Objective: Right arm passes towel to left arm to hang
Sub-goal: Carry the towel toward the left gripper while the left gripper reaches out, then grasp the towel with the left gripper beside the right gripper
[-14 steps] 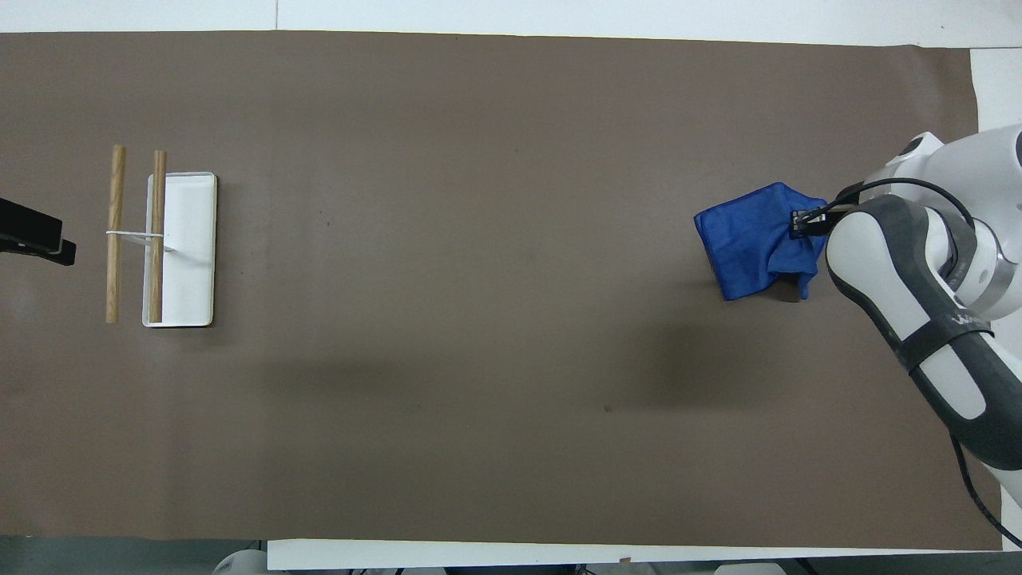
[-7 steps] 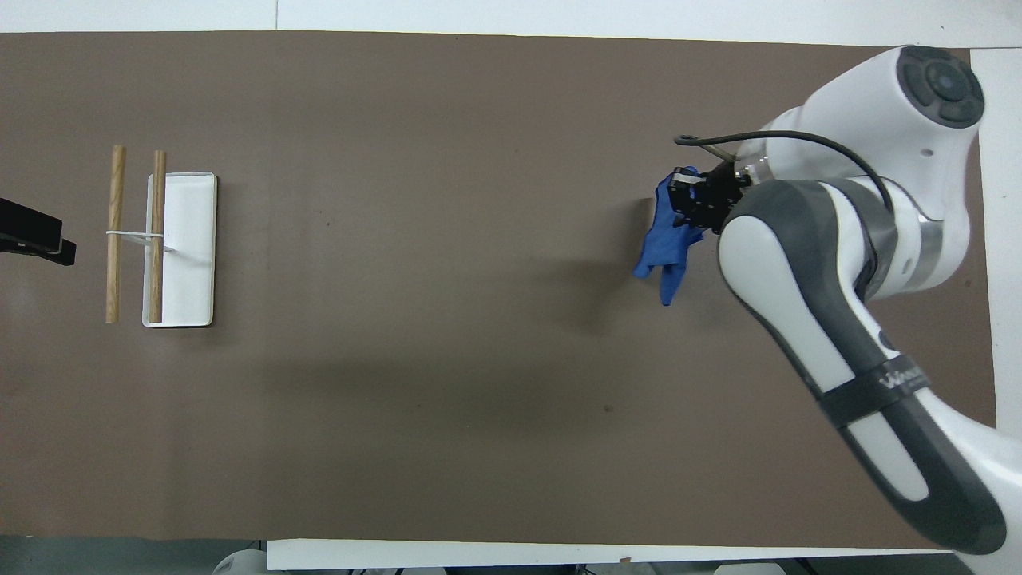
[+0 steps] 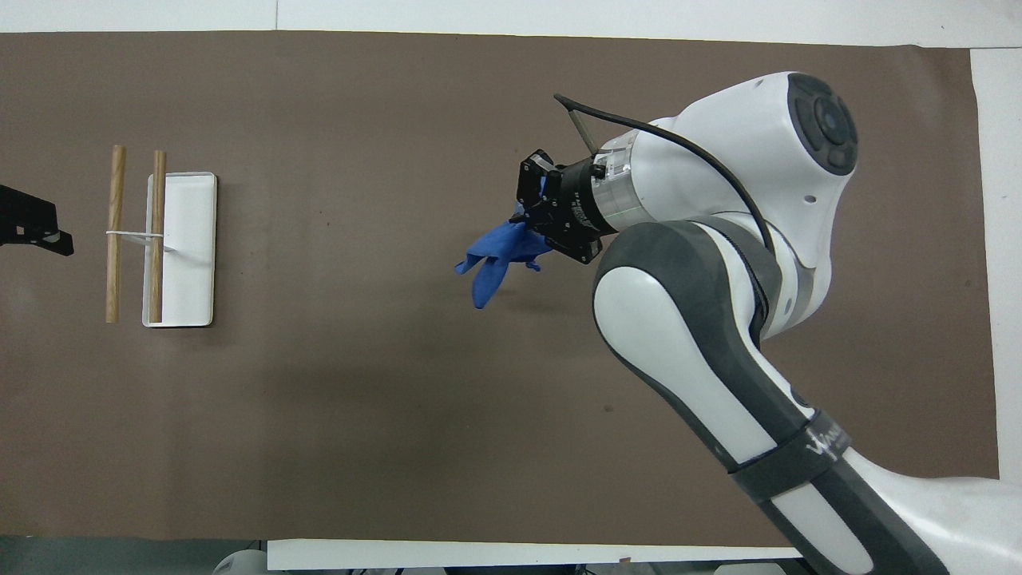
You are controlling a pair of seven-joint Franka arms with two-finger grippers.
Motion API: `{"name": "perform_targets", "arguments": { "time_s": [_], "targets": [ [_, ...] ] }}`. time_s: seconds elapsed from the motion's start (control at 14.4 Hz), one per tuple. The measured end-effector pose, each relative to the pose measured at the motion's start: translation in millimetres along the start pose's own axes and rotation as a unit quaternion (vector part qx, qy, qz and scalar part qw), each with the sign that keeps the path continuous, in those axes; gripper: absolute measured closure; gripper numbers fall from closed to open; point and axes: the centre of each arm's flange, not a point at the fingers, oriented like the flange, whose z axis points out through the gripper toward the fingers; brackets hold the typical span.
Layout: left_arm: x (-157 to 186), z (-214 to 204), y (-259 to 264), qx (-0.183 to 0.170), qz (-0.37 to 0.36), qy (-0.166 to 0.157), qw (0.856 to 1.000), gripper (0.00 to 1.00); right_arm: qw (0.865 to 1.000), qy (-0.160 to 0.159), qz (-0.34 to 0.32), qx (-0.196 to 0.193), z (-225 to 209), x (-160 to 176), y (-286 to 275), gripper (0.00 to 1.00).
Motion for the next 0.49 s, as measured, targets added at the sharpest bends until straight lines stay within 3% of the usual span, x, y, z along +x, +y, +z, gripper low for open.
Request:
{"name": "perform_targets", "arguments": {
  "time_s": [0.14, 0.28, 0.35, 0.49],
  "targets": [
    [2, 24, 13, -0.058, -0.139, -0.006, 0.989, 0.0, 0.998, -0.021, 0.033, 0.039, 12, -25, -13, 0.95],
    [2, 46, 27, -0.105, -0.271, -0.021, 0.956, 0.0, 0.995, -0.031, 0.059, 0.072, 21, -47, -22, 0.95],
    [2, 54, 37, -0.132, -0.337, -0.031, 0.932, 0.0, 0.993, -0.033, 0.071, 0.085, 24, -56, -26, 0.95],
    [4, 65, 54, -0.171, -0.464, -0.048, 0.868, 0.0, 0.989, -0.038, 0.094, 0.106, 31, -69, -30, 0.95]
  ]
}}
